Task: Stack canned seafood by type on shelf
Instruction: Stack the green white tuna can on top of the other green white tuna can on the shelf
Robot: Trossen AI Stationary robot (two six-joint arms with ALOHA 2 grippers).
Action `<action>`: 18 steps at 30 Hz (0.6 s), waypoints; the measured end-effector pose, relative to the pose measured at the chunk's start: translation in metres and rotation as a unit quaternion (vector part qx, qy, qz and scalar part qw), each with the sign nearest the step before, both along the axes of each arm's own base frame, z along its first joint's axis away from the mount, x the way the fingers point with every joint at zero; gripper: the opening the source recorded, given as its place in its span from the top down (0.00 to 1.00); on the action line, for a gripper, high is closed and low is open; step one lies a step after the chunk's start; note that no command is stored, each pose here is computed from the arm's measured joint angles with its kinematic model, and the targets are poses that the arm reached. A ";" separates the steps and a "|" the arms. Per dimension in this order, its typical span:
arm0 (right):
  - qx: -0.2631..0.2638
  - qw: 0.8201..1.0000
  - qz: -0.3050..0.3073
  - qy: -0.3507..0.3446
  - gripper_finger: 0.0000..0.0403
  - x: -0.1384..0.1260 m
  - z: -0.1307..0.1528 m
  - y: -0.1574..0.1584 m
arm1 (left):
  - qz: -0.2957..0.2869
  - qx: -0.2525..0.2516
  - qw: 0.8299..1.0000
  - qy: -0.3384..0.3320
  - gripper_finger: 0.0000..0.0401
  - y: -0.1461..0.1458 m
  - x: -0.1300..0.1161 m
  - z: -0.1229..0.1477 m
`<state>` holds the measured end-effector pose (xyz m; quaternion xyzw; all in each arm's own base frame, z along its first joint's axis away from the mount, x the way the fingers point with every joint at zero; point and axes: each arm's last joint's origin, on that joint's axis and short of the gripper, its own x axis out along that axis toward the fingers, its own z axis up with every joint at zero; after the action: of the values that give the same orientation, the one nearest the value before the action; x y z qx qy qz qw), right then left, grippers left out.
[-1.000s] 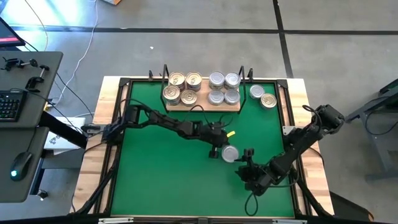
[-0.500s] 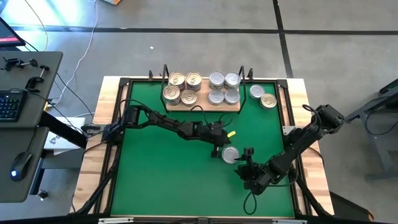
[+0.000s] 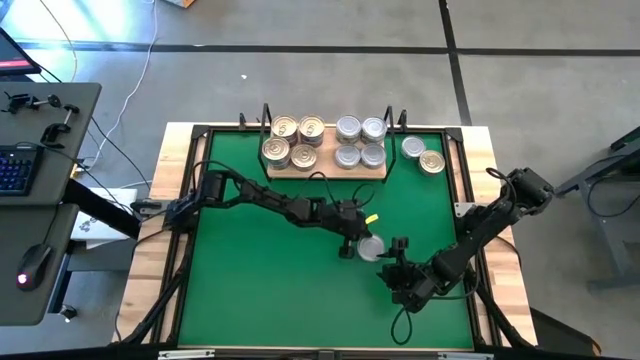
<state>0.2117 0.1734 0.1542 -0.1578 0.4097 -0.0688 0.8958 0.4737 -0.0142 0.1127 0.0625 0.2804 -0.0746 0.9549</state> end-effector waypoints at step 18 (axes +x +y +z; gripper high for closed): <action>-0.062 0.997 0.024 0.035 0.40 0.000 -0.009 -0.004 | -0.005 0.001 1.000 0.008 1.00 0.003 0.002 -0.016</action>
<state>0.2119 0.1695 0.1447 -0.2253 0.4318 -0.0667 0.8708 0.4754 -0.0112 0.0966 0.0642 0.2878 -0.0794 0.9522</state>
